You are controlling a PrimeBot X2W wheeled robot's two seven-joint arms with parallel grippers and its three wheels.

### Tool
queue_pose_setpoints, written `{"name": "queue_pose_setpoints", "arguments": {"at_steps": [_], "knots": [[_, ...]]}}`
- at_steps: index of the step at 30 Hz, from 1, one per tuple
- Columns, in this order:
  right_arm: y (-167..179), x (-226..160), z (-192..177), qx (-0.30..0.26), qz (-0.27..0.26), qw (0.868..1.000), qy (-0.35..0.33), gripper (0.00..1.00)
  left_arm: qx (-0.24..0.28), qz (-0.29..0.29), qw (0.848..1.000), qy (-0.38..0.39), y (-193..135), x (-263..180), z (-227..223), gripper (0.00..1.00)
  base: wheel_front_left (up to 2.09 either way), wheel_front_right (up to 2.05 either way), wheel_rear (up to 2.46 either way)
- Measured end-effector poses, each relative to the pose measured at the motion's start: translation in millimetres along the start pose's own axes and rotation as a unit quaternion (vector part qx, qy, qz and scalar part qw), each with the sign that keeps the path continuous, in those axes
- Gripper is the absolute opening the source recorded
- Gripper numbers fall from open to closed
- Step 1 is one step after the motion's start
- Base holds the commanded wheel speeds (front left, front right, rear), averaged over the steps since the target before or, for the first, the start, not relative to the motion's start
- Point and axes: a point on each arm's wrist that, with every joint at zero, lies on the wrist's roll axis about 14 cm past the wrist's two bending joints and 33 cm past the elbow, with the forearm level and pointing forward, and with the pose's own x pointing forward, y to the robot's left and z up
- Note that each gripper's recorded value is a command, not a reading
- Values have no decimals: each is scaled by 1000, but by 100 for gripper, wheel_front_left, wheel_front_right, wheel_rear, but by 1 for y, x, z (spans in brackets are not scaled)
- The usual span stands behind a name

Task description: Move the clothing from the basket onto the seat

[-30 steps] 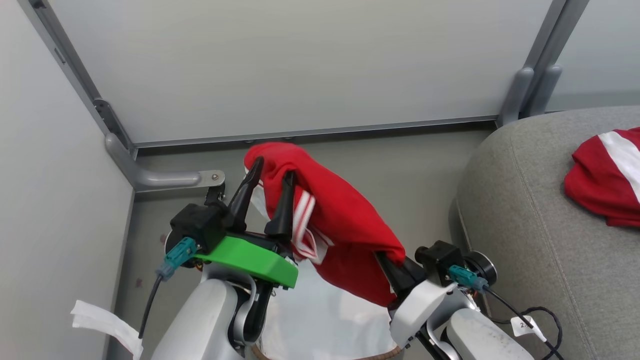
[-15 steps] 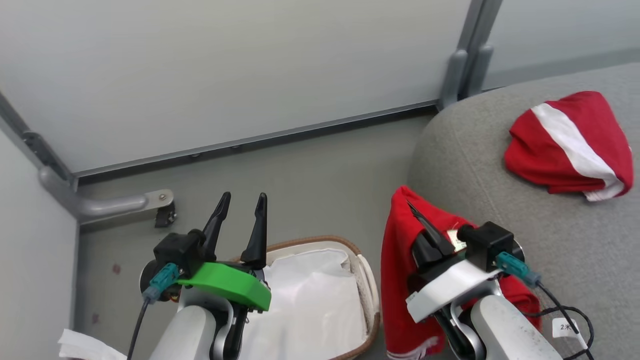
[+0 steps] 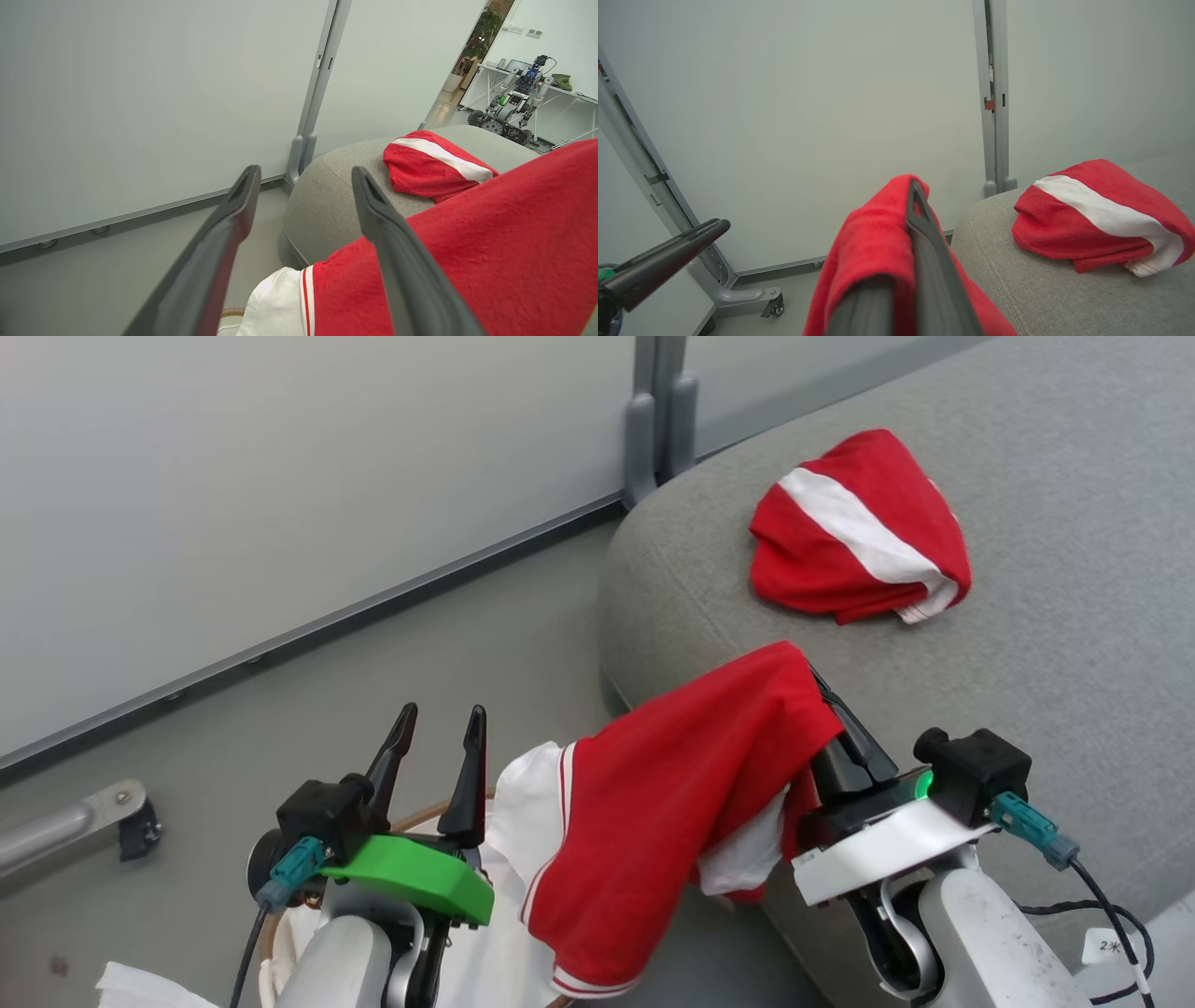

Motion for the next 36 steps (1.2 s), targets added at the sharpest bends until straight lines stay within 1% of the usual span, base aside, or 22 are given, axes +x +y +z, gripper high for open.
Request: {"name": "queue_pose_setpoints", "arguments": {"at_steps": [7,10,12,15,18,22,27,29,30,33,36], "knots": [[-43,-16,33,-24,-68,997,-40,0,-1,-61,997,36,-34,19,-28,100,0,0,0],[-65,-21,54,-36,-103,992,-69,0,-6,-79,996,49,-43,26,-39,100,0,0,0],[-81,-21,74,-60,-122,986,-93,0,-12,-89,994,58,-47,29,-46,100,0,0,0],[-84,-9,102,-113,-120,979,-124,0,-20,-101,992,68,-53,31,-56,100,0,0,0],[-84,11,136,-179,-109,964,-161,0,-26,-109,991,73,-56,35,-61,100,0,0,0],[-82,39,192,-266,-84,936,-212,0,-33,-109,990,78,-53,37,-68,100,0,0,0],[-74,77,235,-339,-52,908,-240,0,-31,-105,990,84,-42,37,-75,100,0,0,0],[-75,91,257,-376,-50,890,-252,0,-31,-105,990,87,-39,36,-78,100,0,0,0],[-76,98,265,-386,-52,885,-257,0,-30,-105,990,87,-38,35,-78,100,0,0,0],[-86,120,271,-409,-63,875,-251,0,-28,-104,991,82,-32,38,-76,100,0,0,0],[-97,141,270,-427,-75,870,-236,0,-29,-96,991,84,-21,38,-79,100,0,0,0]]}}
